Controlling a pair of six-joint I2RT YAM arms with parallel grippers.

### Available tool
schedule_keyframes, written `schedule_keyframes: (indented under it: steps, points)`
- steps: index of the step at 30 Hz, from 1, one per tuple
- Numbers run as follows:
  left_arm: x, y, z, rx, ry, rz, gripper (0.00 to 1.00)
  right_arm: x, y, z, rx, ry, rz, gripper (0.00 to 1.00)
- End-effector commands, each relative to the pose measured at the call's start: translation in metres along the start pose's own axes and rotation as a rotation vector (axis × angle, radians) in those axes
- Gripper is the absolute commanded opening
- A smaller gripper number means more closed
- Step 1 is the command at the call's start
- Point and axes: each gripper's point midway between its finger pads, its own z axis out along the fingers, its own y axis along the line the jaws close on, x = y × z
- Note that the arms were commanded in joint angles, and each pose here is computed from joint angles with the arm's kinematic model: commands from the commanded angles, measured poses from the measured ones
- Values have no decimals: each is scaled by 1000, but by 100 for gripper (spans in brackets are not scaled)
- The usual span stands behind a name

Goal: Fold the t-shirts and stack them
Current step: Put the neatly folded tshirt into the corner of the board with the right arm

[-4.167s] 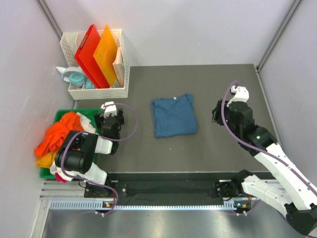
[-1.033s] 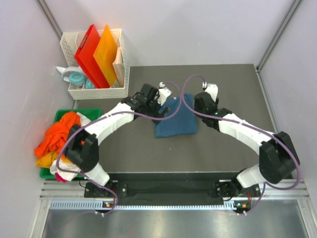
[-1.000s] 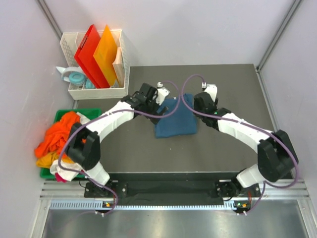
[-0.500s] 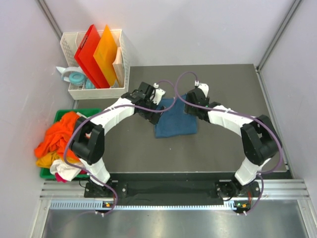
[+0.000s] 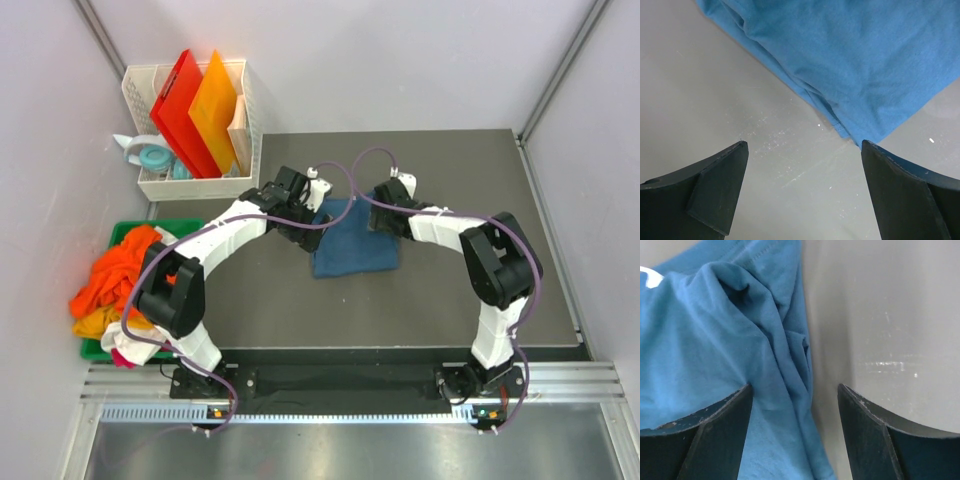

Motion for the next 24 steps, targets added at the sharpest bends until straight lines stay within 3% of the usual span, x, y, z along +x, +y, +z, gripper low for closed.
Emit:
schedule_keyframes:
  steps: [1, 18, 24]
  points:
    - [-8, 0, -1, -3, -37, -8, 99, 3, 3, 18, -15, 9, 31, 69]
    - [-2, 16, 8, -81, -1, 8, 99, 95, -1, 19, -52, 324, 53, 65]
    - [-1, 17, 4, -91, -7, 12, 99, 114, -18, 13, -2, 362, 46, 65]
